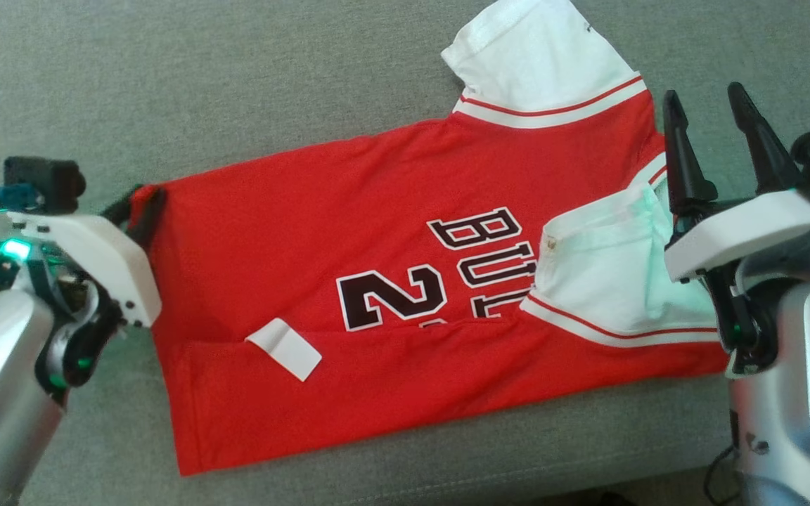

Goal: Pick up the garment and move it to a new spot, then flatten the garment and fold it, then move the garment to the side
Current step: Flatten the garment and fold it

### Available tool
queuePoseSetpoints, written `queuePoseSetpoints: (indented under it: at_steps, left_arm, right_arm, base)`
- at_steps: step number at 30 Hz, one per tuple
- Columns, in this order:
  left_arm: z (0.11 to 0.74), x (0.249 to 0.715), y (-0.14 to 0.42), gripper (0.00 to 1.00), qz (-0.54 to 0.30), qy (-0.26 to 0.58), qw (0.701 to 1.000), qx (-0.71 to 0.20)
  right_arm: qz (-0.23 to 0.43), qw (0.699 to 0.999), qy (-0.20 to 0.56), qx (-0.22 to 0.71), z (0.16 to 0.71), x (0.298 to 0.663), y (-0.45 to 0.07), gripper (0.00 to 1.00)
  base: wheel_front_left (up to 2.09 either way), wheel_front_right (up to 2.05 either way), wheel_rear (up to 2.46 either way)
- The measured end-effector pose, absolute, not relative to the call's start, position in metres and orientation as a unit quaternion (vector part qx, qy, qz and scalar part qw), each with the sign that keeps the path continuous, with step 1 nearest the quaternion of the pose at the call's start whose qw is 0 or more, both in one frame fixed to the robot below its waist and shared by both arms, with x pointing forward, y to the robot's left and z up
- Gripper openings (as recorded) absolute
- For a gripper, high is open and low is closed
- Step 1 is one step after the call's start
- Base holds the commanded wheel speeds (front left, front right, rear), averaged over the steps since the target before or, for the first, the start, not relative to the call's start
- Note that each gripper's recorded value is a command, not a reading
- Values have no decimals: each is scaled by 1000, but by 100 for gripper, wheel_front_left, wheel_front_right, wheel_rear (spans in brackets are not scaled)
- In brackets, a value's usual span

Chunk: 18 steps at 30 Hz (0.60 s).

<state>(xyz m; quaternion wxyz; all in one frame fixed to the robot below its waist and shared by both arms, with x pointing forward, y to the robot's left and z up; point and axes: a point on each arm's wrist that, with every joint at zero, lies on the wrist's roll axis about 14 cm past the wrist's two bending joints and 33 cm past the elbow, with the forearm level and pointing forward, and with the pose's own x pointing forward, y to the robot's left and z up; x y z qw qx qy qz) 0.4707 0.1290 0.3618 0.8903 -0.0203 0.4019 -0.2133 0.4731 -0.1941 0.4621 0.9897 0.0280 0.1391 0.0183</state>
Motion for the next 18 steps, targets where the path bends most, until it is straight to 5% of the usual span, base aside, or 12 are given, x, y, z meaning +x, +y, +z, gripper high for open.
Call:
queuePoseSetpoints:
  at_steps: [1, 2, 9, 18]
  left_arm:
    - [362, 470, 128, 16, -214, 402, 890, -21]
    - [363, 469, 127, 0, -215, 399, 891, -21]
    - [372, 461, 125, 0, -217, 366, 905, -15]
    - [396, 462, 117, 0, -226, 318, 921, -11]
  right_arm:
    - [21, 990, 138, 28, 463, 474, -193, 100]
    - [22, 990, 135, 28, 465, 475, -191, 100]
    - [43, 987, 155, 15, 462, 483, -181, 100]
    - [67, 970, 222, -70, 462, 554, -182, 100]
  base:
    - [0, 0, 0]
    - [0, 0, 0]
    - [0, 0, 0]
    - [0, 0, 0]
